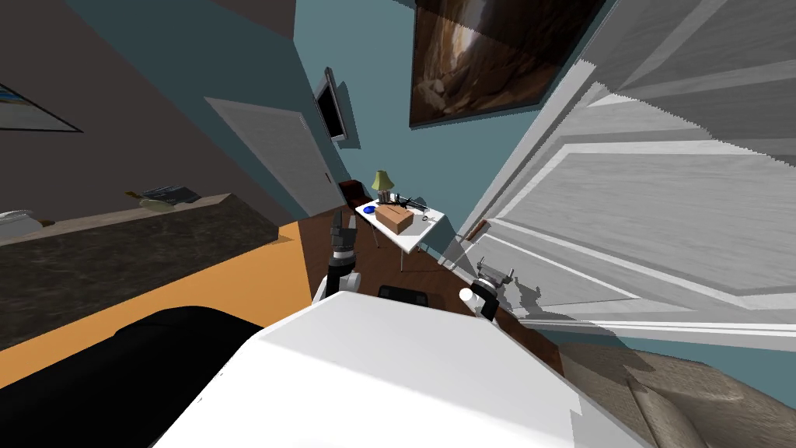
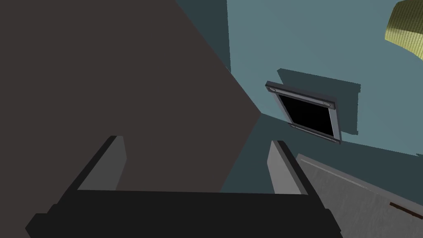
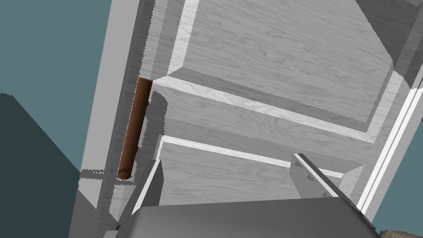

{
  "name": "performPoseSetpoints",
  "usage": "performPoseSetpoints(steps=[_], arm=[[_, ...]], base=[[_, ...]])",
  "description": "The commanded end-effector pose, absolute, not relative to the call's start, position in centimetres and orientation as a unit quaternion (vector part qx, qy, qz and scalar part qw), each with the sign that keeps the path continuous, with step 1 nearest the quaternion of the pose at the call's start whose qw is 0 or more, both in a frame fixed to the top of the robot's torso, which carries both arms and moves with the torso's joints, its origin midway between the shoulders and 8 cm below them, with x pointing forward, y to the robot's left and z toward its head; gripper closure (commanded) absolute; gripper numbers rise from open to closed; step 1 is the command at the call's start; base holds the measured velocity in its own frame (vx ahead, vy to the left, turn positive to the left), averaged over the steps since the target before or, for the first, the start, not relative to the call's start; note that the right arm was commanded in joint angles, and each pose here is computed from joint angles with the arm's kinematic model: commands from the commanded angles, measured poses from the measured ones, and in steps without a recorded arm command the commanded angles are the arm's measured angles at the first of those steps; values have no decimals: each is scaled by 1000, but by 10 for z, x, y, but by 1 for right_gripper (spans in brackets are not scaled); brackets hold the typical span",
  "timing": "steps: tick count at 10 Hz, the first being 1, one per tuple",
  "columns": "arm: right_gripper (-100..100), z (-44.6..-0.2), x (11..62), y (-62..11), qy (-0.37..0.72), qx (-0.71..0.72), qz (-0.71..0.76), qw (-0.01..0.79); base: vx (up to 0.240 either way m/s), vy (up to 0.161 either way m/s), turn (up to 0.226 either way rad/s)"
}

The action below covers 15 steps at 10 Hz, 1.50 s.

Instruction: Pull the door open

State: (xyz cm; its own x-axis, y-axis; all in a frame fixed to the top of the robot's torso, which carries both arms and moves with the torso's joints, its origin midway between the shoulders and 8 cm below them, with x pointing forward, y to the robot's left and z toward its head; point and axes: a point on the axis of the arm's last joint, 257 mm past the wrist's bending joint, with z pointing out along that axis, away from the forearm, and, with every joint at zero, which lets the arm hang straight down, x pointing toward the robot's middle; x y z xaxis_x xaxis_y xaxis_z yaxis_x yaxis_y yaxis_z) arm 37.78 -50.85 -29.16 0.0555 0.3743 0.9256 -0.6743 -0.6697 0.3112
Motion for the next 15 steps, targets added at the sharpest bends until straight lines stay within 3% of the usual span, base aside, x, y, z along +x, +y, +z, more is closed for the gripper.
performPoseSetpoints(steps=[1,15], arm=[[-100,-302,373,-517,-142,619,672,381],[-100,-377,325,-562,-301,627,633,339]], base=[[54,-92,222],[50,-78,190]])
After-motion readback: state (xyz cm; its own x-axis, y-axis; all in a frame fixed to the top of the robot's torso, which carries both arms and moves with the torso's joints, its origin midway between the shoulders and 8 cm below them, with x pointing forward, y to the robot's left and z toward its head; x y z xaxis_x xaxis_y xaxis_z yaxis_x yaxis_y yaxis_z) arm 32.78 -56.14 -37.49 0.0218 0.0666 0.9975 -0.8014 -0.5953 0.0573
